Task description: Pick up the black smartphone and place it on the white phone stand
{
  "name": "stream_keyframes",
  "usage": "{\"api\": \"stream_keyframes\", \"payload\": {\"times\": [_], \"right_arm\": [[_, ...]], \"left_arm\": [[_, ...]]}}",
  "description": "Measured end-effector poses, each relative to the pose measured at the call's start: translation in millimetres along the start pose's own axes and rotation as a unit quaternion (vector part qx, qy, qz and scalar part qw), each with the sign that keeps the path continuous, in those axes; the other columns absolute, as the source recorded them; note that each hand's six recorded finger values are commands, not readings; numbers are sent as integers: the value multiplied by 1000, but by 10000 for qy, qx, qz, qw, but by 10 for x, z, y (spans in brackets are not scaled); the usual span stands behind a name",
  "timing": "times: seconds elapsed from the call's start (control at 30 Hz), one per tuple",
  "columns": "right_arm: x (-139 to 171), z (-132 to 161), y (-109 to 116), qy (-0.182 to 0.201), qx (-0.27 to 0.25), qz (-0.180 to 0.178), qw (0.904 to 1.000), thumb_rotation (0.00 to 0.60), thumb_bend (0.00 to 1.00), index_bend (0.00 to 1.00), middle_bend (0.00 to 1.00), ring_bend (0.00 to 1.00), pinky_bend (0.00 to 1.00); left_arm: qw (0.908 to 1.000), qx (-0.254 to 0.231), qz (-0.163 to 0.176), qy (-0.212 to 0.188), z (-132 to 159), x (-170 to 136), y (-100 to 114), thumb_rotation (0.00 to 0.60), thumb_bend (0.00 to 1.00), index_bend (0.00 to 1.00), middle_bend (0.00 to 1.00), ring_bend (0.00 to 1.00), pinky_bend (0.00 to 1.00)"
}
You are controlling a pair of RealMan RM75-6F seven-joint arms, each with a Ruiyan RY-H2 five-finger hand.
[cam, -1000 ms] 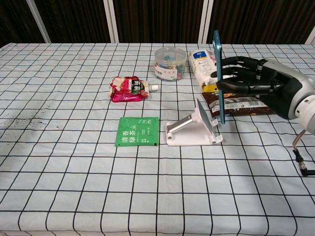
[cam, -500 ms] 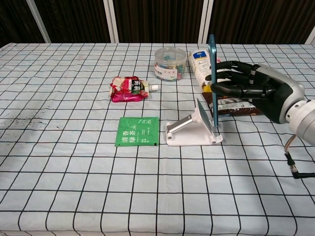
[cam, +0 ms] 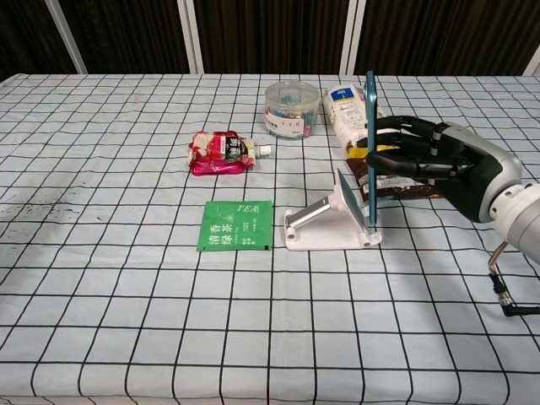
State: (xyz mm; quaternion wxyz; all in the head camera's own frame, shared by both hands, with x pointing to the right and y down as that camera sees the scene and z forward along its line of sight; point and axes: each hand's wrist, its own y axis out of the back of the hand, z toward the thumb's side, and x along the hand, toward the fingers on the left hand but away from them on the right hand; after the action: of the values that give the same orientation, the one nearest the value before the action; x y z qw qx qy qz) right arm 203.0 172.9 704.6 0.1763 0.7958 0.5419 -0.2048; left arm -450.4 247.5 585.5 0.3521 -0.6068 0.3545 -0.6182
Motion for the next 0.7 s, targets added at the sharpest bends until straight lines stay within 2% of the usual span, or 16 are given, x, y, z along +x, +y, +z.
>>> {"api": "stream_keyframes", "payload": {"times": [0.7], "right_arm": [[17,-105,-21,-68,-37,-71,9999,600,701,641,588,338,251]], "left_arm": [[10000,-16,-11,23,-9,5,-1,600,0,0,0,0,0]]}}
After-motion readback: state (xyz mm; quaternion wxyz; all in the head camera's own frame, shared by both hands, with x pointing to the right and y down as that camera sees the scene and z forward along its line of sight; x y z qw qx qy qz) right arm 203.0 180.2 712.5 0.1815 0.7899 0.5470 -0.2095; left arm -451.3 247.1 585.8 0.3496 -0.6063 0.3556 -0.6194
